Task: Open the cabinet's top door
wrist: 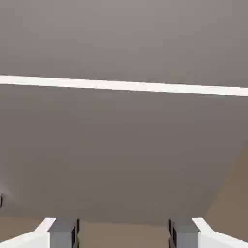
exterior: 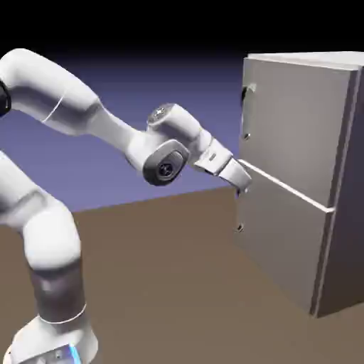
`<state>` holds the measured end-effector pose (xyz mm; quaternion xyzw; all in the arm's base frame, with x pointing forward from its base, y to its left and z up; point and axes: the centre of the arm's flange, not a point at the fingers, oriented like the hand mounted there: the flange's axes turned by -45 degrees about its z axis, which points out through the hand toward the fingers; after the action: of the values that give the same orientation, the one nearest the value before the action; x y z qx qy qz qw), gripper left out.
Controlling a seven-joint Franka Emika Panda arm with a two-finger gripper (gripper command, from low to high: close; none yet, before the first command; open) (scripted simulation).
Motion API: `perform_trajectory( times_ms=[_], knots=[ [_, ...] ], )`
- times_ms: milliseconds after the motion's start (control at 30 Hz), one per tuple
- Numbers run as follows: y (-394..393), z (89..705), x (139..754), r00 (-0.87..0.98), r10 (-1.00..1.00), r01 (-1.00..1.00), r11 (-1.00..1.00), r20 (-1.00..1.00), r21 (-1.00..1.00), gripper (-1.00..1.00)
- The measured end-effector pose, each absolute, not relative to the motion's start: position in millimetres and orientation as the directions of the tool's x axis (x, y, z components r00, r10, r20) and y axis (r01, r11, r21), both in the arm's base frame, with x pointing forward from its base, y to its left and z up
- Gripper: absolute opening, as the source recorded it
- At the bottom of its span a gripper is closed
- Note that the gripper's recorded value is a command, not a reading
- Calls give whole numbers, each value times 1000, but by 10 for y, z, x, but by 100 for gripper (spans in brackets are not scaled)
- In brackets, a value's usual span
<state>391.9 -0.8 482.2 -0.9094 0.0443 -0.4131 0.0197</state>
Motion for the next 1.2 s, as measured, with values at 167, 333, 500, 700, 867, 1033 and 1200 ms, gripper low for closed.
perform_trajectory(
  times_ms=[167, 333, 500, 700, 867, 1033, 1200],
  knots=[
    [-75, 5244, 3923, 534, -359, -222, -933, 766, -283, 0],
    [-90, 5625, 3886, 380, -586, -316, -809, 715, -495, 0],
    [-49, 5952, 3825, 222, -768, -345, -638, 601, -688, 0],
    [78, 6260, 3746, 59, -917, -307, -392, 394, -867, 0],
    [243, 6437, 3696, -37, -982, -236, -169, 183, -957, 0],
    [456, 6537, 3676, -91, -995, -150, 58, -45, -987, 0],
    [708, 6555, 3695, -105, -957, -66, 279, -271, -958, 0]
  ],
)
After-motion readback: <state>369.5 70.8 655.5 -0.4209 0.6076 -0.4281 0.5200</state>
